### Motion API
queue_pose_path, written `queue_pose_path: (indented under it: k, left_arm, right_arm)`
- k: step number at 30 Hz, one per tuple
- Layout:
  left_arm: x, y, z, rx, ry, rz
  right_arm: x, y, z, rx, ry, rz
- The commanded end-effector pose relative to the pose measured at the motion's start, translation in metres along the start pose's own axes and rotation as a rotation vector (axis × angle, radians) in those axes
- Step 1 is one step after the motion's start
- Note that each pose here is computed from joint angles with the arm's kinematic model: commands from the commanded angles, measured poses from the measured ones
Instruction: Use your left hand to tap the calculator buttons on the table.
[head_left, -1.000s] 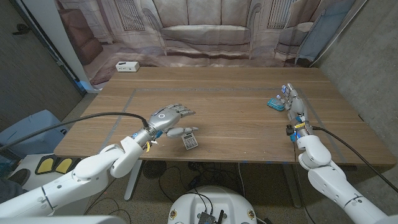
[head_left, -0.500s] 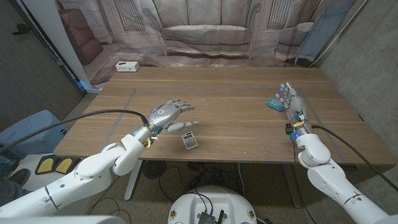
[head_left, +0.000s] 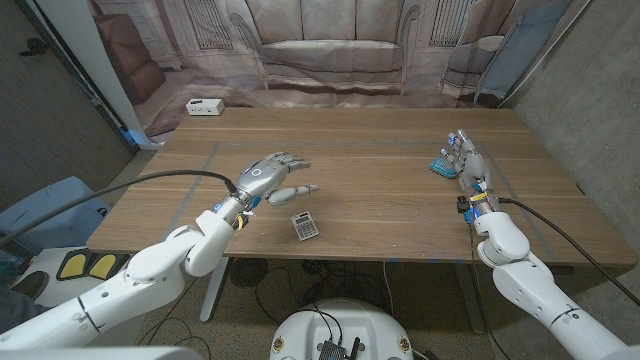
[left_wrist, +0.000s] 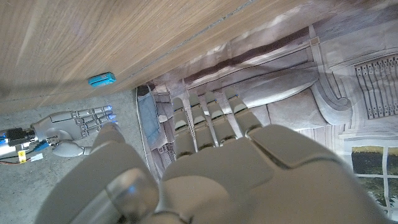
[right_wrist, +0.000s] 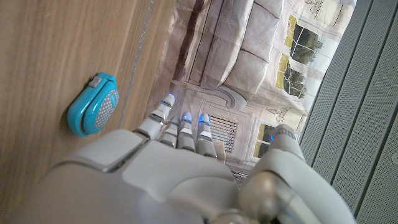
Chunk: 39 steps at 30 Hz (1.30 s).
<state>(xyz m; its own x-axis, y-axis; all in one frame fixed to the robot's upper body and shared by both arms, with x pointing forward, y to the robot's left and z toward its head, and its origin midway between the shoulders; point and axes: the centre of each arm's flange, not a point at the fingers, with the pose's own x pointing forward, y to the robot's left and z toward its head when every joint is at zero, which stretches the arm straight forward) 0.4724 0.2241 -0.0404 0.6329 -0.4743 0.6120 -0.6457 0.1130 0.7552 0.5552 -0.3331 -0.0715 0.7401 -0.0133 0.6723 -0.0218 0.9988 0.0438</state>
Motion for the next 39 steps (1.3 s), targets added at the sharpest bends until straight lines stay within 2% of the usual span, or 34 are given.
queue_pose_path:
  k: [1,12,19,25,33,39]
  left_arm:
    - [0.001,0.013,-0.003,-0.021,0.055,0.046]
    - [0.002,0.013,-0.006,-0.097,0.095,0.068]
    - [0.008,0.008,-0.014,-0.169,0.133,0.115]
    - [0.013,0.010,-0.021,-0.206,0.162,0.118]
    - [0.023,0.012,-0.029,-0.273,0.201,0.142]
    - [0.034,0.007,-0.024,-0.311,0.206,0.178]
  right_arm:
    - [0.004,0.001,-0.002,0.004,0.000,0.015]
    - [0.008,0.001,0.002,0.000,-0.009,0.024]
    - [0.012,0.000,0.001,0.009,-0.002,0.028]
    - [0.015,0.003,0.002,0.008,-0.006,0.037]
    - [0.019,0.005,0.004,0.004,-0.008,0.043]
    - [0.022,0.004,0.003,0.004,-0.013,0.063]
